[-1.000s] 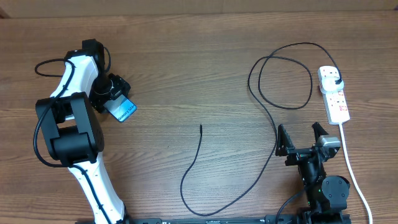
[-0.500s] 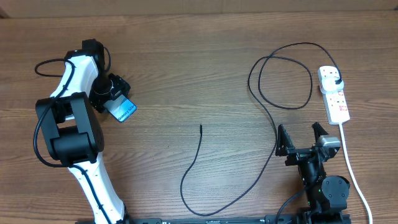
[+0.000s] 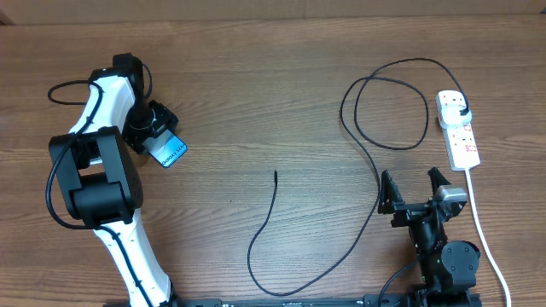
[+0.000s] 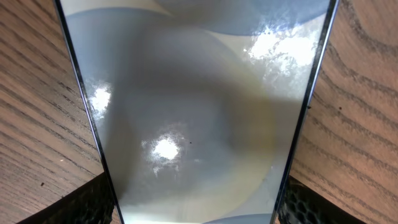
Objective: Plug charger to phone and switch on socket
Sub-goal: 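Tighten the left grip and start lifting the phone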
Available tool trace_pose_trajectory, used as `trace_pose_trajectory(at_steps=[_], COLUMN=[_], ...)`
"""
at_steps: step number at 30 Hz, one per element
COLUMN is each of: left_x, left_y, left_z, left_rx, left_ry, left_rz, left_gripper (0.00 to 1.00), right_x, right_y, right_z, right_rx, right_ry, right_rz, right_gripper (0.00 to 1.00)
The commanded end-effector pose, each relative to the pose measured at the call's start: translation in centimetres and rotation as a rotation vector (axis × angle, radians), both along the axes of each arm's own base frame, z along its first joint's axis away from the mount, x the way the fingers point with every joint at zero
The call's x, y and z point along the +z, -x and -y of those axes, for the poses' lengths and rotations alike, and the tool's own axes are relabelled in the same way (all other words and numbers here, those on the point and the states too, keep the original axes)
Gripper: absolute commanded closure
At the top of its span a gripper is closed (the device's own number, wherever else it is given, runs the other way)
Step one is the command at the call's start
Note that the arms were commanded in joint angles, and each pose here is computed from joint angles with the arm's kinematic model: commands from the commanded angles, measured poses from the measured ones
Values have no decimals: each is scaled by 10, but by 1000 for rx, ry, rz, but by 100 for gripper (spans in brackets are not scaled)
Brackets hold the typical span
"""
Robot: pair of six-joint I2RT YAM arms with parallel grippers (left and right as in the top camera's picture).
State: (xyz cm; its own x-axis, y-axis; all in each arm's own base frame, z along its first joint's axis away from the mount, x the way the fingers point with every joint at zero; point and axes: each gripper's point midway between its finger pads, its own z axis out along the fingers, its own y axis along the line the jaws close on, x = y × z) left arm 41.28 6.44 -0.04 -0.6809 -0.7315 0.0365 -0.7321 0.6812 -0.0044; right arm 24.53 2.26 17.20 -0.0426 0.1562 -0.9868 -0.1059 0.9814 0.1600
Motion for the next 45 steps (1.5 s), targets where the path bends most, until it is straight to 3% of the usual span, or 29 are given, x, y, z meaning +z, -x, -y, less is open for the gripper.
trace_pose_trajectory(at_steps=[1,16,19,27,45], left_x=[-18,-18,-18,-18,16], left_y=[13,13,13,13,-10], left_z=[4,4,4,4,0], left_rx=[20,19,19,19,18], left_ry=[29,28,28,28,18], left_rz=[-54,-54,-54,-54,8], left_gripper=[27,47,57,96,96], right_x=[-2,-2,-2,-2,-2], right_y=[0,0,0,0,0], right_z=[2,2,2,2,2], right_rx=[-10,-9,-10,-9,-9], right_ry=[5,5,5,5,5], right_rz=[4,4,4,4,4], right_gripper=[0,0,0,0,0])
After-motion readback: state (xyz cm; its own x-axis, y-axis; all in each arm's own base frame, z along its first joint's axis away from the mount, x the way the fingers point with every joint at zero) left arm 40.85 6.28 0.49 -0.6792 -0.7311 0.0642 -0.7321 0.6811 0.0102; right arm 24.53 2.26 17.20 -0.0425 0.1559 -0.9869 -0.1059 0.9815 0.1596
